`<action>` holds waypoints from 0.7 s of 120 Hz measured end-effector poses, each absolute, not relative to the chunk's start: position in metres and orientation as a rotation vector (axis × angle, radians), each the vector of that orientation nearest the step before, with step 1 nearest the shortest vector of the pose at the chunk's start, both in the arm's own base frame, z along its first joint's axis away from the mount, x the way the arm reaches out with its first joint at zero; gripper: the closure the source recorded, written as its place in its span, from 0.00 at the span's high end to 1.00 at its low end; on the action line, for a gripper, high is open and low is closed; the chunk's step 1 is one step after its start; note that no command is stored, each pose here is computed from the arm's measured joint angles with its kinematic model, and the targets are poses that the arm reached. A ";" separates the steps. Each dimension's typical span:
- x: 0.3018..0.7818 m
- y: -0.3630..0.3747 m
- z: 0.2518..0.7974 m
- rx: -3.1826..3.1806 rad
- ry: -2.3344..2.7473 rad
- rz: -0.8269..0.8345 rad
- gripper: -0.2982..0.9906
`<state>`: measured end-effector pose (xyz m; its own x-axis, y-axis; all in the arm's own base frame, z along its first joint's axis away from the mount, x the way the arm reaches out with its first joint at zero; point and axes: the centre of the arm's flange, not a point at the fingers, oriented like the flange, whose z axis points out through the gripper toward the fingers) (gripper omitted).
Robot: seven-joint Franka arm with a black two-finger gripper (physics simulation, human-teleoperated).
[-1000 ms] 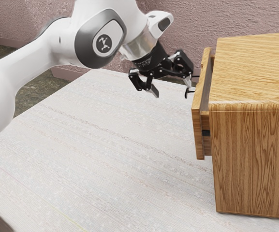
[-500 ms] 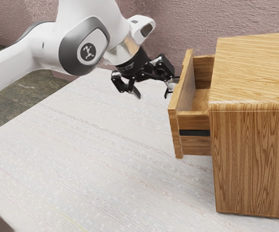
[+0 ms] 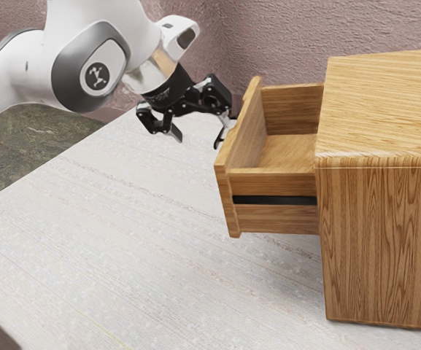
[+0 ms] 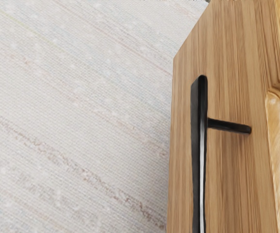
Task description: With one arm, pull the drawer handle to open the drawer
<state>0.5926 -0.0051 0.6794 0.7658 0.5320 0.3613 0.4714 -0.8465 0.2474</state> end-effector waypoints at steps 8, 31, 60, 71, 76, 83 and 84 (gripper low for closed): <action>0.594 0.001 0.673 2.820 0.821 0.630 0.77; 0.597 0.004 0.666 2.820 0.831 0.626 0.77; 0.605 -0.005 0.654 2.826 0.811 0.609 0.77; 0.605 -0.008 0.653 2.826 0.805 0.607 0.77; 0.604 -0.009 0.654 2.826 0.802 0.611 0.77; 0.603 -0.010 0.654 2.826 0.801 0.613 0.77; 0.603 -0.009 0.654 2.827 0.801 0.612 0.77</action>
<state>0.6032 -0.0094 0.6538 0.7754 0.5289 0.3450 0.4717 -0.8484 0.2404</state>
